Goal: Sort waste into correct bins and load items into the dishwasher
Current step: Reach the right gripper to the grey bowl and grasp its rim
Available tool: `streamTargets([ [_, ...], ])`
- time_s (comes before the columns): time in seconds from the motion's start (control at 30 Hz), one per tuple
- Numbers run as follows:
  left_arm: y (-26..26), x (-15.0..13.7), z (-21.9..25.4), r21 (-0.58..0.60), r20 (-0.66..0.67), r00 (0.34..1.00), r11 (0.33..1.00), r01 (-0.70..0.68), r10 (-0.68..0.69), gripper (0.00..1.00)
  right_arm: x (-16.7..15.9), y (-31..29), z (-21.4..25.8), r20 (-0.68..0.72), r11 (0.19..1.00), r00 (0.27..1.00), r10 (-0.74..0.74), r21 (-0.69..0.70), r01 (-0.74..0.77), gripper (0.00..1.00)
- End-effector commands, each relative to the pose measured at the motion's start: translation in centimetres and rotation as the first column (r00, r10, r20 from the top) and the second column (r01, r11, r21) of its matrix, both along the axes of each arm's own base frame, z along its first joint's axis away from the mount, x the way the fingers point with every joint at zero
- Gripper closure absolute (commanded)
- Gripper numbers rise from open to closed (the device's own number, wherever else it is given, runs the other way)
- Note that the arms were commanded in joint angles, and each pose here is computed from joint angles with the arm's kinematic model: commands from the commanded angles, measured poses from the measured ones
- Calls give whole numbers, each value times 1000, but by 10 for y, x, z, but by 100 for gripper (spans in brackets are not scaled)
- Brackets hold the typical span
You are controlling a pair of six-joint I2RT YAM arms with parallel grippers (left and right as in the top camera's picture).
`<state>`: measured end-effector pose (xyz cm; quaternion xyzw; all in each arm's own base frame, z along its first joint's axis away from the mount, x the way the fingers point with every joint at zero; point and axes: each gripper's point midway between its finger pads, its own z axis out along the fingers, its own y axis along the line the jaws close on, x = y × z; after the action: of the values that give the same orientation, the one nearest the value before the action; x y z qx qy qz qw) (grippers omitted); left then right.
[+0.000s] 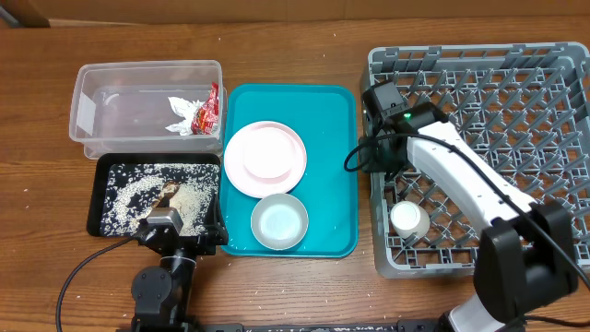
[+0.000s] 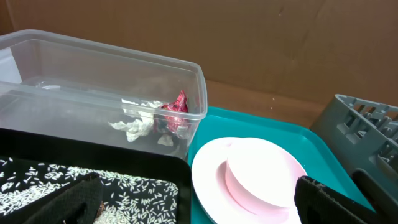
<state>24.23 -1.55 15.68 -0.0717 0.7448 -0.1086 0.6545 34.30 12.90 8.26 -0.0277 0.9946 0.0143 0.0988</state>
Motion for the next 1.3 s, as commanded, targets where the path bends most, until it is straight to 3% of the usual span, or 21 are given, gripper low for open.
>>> streamTargets([
  [0.0,-2,0,-2,11,6,1000,1000,11,-11,0,15,20,84,221,995,975,3,95,-25,59],
  [0.17,-2,0,-2,11,6,1000,1000,11,-11,0,-5,59,110,224,954,973,54,275,-116,58],
  [0.33,-2,0,-2,11,6,1000,1000,11,-11,0,-26,98,88,126,910,981,148,371,-185,58],
  [0.5,-2,0,-2,11,6,1000,1000,11,-11,0,-46,130,46,-8,920,984,176,358,-161,57],
  [0.7,-2,0,-2,11,6,1000,1000,11,-11,0,-63,145,-12,-190,961,980,62,276,-7,58],
  [0.93,-2,0,-2,11,6,1000,1000,11,-11,0,-100,161,-50,-350,971,931,104,239,-19,63],
  [1.0,-2,0,-2,11,6,1000,1000,11,-11,0,-102,162,-54,-354,972,929,106,235,-21,68],
  [1.13,-2,0,-2,11,6,1000,1000,11,-11,0,-97,155,-55,-345,980,937,58,198,12,94],
  [1.27,-2,0,-2,11,6,1000,1000,11,-11,0,-82,125,-46,-290,995,957,-9,96,38,96],
])
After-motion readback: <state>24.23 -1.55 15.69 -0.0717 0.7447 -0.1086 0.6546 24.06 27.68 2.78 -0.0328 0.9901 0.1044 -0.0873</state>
